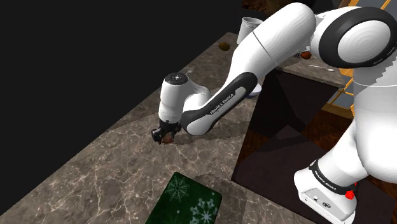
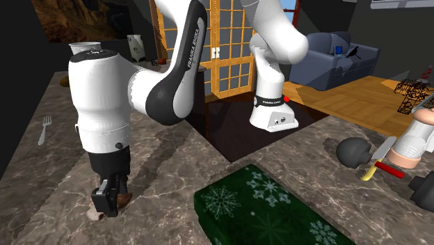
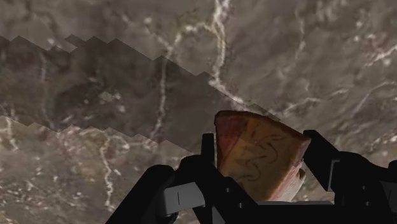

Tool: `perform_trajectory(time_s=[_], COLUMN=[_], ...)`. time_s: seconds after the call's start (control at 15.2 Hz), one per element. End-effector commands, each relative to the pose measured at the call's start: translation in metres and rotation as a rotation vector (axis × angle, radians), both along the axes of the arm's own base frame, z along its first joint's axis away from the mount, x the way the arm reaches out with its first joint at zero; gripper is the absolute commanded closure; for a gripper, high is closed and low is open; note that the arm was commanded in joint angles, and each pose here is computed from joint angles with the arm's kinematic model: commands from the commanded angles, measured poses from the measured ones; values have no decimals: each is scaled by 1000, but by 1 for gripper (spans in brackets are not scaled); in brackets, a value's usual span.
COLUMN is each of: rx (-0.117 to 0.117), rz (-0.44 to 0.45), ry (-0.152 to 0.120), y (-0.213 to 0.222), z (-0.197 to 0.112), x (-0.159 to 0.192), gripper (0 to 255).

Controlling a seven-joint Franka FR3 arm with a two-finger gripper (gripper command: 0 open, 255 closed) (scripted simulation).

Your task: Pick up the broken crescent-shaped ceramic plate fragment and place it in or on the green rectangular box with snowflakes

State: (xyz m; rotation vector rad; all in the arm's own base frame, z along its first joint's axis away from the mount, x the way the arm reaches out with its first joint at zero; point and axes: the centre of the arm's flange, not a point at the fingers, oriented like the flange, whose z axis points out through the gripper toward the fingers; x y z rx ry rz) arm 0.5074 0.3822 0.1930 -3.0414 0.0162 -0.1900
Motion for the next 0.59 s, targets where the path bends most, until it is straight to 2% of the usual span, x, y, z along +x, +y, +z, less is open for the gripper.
perform_trajectory(time_s=[0.0, 0.53], rx=[0, 0], rz=[0, 0], ry=[0, 0], y=[1, 1], z=[8, 50], x=[0, 0], gripper=[255, 255])
